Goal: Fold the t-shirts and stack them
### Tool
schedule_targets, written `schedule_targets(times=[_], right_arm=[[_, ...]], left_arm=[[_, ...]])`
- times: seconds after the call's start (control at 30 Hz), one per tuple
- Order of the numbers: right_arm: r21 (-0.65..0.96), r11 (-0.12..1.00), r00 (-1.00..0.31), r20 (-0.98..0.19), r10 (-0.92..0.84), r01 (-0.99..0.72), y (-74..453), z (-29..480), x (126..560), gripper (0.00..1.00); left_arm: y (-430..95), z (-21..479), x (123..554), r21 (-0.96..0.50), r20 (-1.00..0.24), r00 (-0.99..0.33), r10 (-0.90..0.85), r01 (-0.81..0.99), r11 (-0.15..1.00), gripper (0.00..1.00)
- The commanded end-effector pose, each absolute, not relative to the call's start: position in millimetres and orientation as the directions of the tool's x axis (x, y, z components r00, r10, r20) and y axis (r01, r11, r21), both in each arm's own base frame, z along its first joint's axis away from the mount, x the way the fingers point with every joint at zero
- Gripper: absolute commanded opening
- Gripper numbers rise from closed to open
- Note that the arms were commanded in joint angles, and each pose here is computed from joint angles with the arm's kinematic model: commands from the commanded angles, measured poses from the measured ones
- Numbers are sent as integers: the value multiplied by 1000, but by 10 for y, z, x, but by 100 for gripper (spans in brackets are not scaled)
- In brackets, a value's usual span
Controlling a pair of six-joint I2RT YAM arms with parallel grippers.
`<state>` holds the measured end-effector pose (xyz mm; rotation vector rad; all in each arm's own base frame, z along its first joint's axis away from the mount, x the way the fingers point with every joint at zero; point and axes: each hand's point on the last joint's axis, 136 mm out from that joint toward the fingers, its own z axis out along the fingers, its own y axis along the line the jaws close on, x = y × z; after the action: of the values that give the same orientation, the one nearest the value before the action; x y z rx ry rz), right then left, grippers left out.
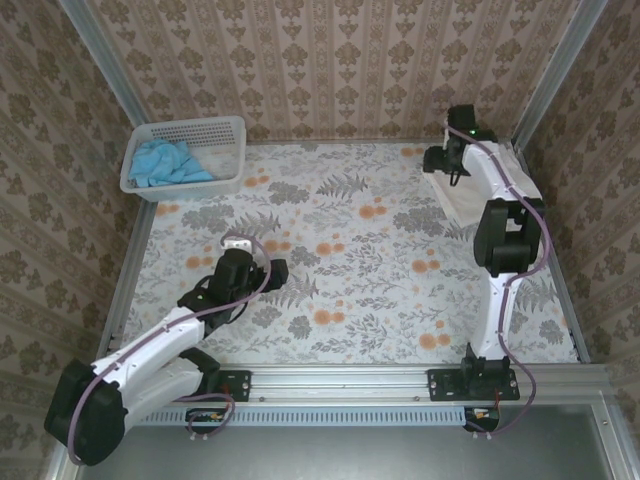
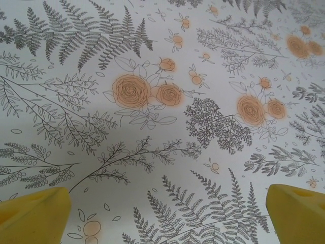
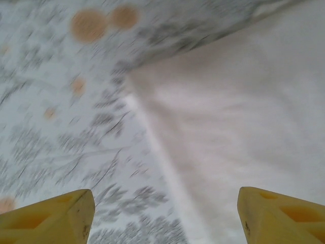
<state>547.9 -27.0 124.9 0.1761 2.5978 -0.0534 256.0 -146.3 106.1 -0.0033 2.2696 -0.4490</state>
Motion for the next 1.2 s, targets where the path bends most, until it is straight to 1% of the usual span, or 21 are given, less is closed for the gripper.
schedule_targets(times=[0.0, 0.1, 0.17, 0.23, 0.37, 0.53, 0.6, 0.7, 0.87, 1.07, 1.13, 1.17], right_arm=[[-28, 998, -887, -460, 40, 60, -292, 972, 5388, 74], [-135, 987, -915, -402, 27, 88, -465, 755, 5307, 71], [-188, 978, -923, -385, 10, 89, -550, 661, 5293, 69], [-192, 979, -928, -372, -2, 75, -548, 563, 5305, 69], [-176, 981, -942, -334, 14, 77, -528, 379, 5339, 65], [-170, 980, -954, -296, 49, 103, -500, 215, 5414, 52], [-169, 976, -951, -298, 82, 137, -515, 187, 5481, 44], [-154, 970, -939, -319, 129, 186, -523, 172, 5605, 35], [-101, 958, -912, -347, 220, 270, -491, 208, 5780, 28], [-59, 955, -889, -386, 247, 291, -343, 240, 6015, 27], [-57, 952, -881, -401, 253, 299, -338, 264, 6069, 31], [-65, 951, -878, -407, 253, 304, -345, 277, 6081, 36]], left_arm=[[-1453, 1054, 2501, -310, -717, -686, -122, 157, 938, 100], [-1449, 1073, 2497, -312, -720, -683, -124, 159, 937, 100], [-1439, 1078, 2495, -311, -722, -681, -126, 156, 938, 100], [-1433, 1077, 2493, -310, -723, -679, -127, 155, 938, 100], [-1423, 1069, 2500, -305, -724, -678, -127, 150, 940, 100], [-1412, 1052, 2507, -297, -725, -678, -124, 145, 944, 100], [-1417, 1054, 2511, -297, -725, -678, -124, 145, 944, 100], [-1411, 1048, 2514, -292, -726, -677, -121, 145, 945, 100], [-1387, 1044, 2526, -279, -731, -673, -117, 137, 951, 100], [-1369, 1049, 2553, -263, -739, -664, -112, 132, 956, 100], [-1360, 1053, 2563, -257, -740, -663, -111, 126, 958, 100], [-1360, 1060, 2568, -257, -741, -663, -112, 125, 958, 100]])
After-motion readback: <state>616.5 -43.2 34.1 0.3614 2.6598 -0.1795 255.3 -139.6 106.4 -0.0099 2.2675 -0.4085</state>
